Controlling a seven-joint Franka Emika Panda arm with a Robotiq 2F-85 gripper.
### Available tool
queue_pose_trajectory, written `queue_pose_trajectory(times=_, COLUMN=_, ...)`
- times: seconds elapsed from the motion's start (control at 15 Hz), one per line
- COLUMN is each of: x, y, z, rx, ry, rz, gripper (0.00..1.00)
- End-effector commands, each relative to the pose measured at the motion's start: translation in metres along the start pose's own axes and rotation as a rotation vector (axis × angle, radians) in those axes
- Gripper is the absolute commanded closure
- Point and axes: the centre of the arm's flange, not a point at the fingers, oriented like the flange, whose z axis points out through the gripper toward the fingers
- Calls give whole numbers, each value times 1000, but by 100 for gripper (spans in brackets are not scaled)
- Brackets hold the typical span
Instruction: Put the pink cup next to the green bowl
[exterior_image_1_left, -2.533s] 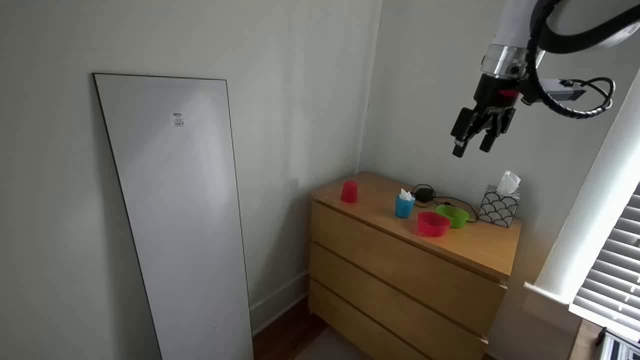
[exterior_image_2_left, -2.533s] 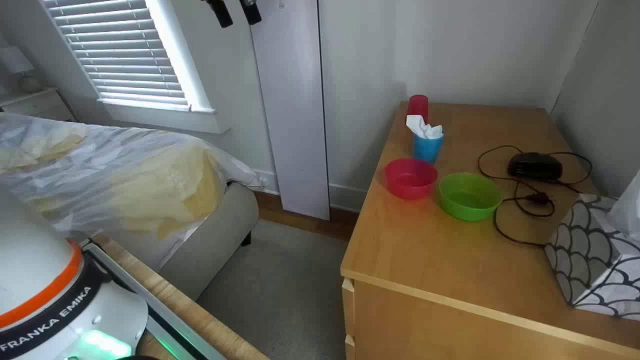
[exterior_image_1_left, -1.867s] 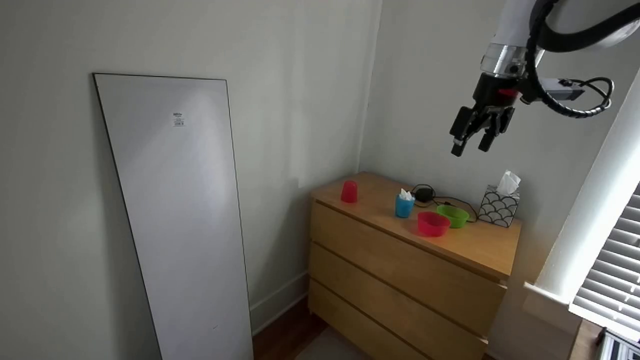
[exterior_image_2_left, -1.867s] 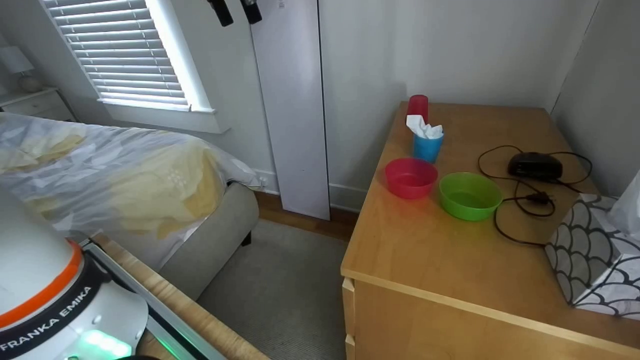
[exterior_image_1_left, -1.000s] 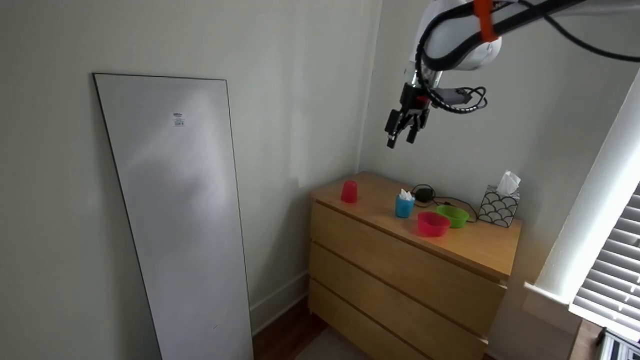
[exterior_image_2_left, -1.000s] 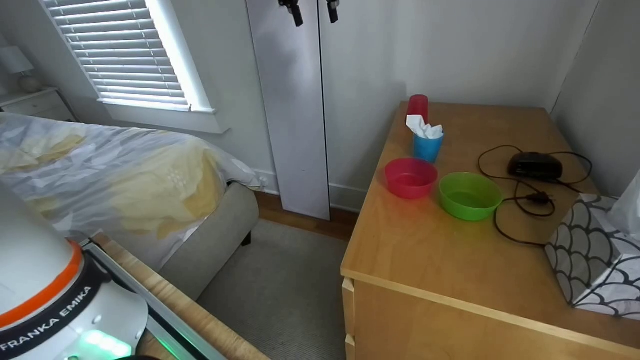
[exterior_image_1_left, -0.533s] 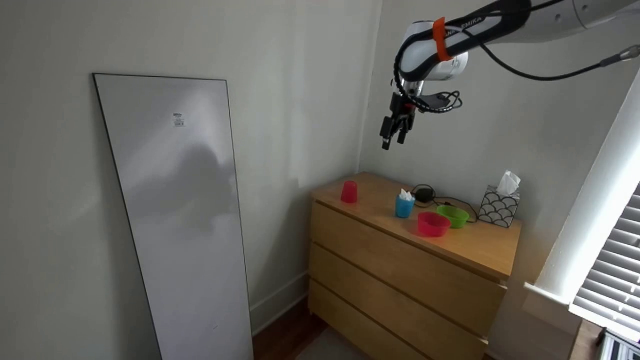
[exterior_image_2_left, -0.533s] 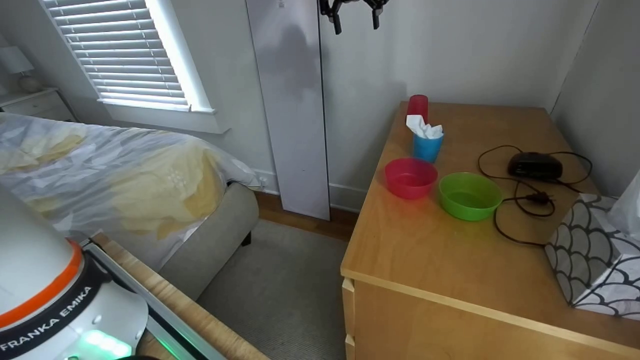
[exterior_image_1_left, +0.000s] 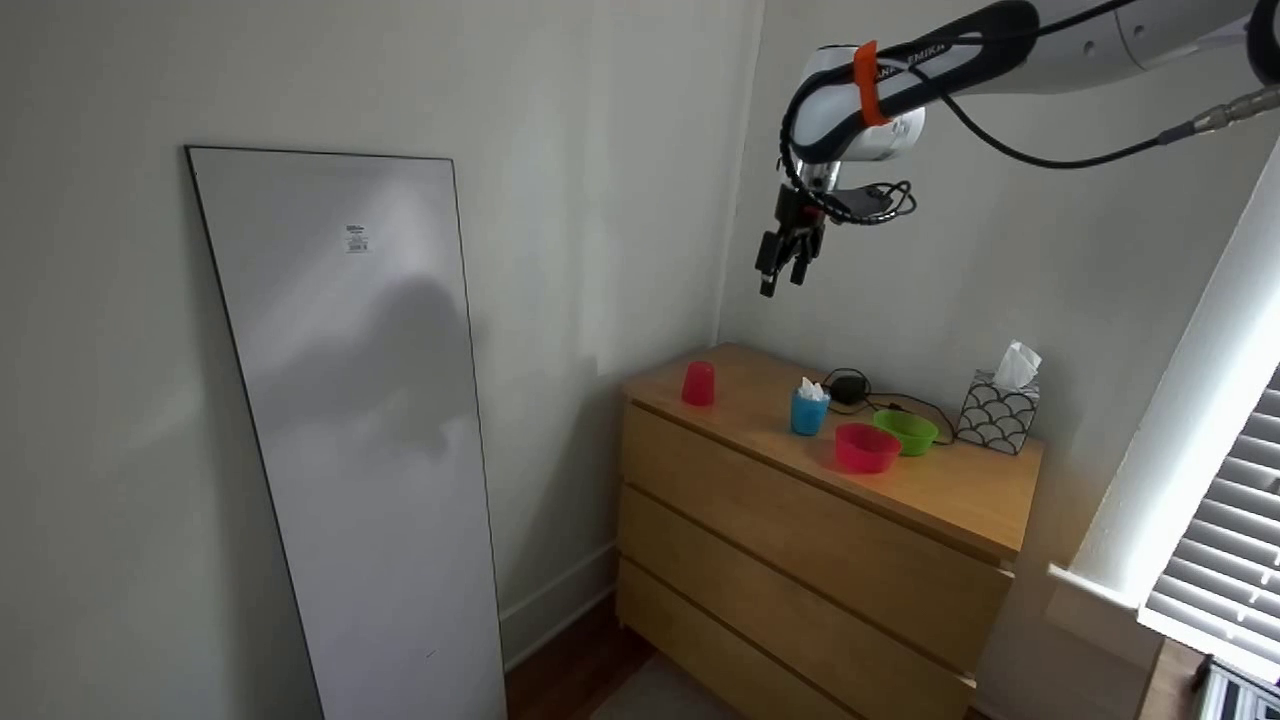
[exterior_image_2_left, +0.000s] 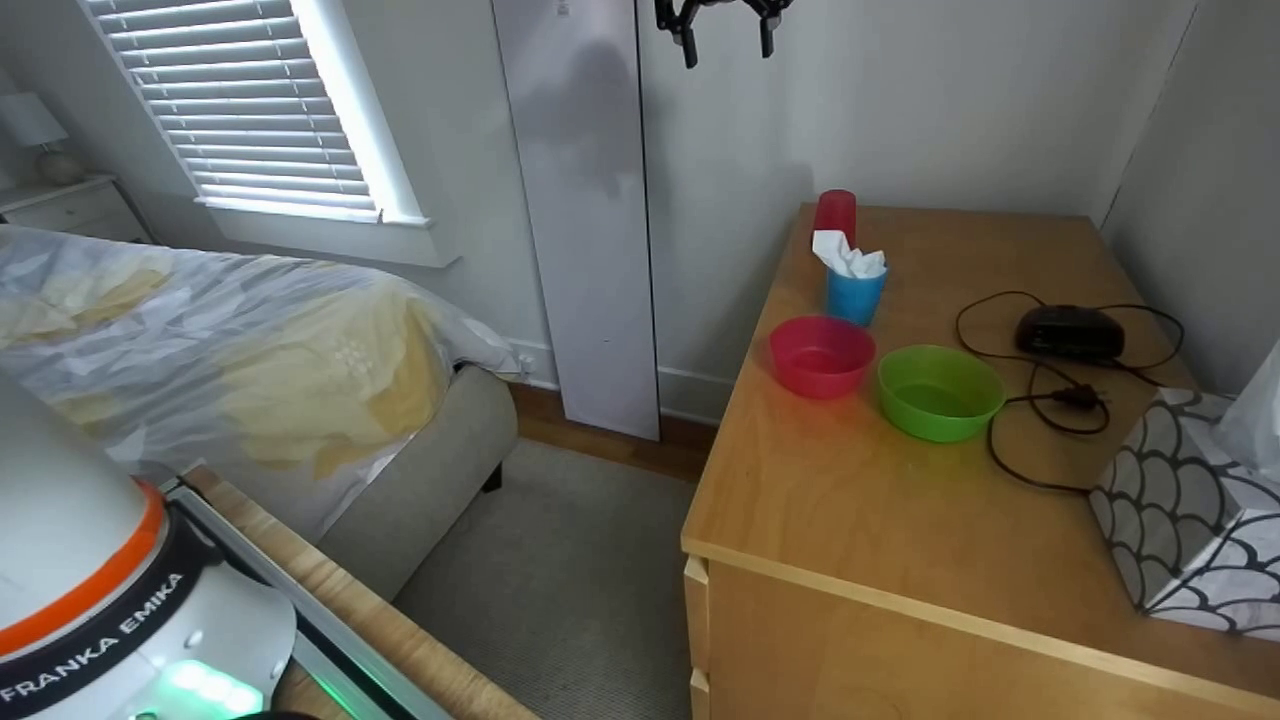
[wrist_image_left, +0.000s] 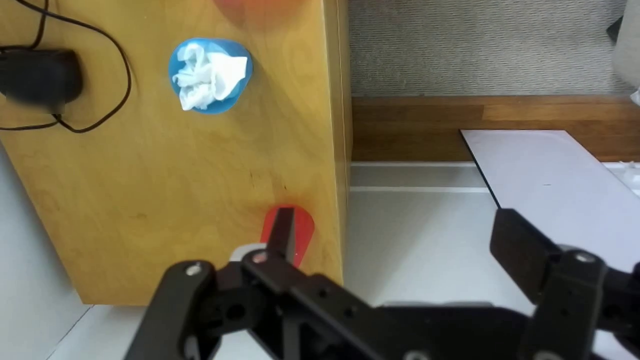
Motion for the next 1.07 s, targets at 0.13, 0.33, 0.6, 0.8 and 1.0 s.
queue_pose_trajectory(times=0.13, x=45, y=9, z=36, rx=2, ry=-33, rz=-33, gripper=0)
queue_pose_trajectory(times=0.33, x=79, y=13, z=75, rx=-30, ry=-45, rz=-125, gripper=0)
queue_pose_trajectory(times=0.6, x=125, y=15, z=123, rx=-95, ry=26, rz=-223, gripper=0)
queue_pose_trajectory(times=0.8, x=151, y=18, z=153, rx=-117, ry=95, rz=-242, gripper=0)
queue_pose_trajectory(times=1.0, x=168, y=23, z=178, rx=-138, ry=168, rz=-246, gripper=0)
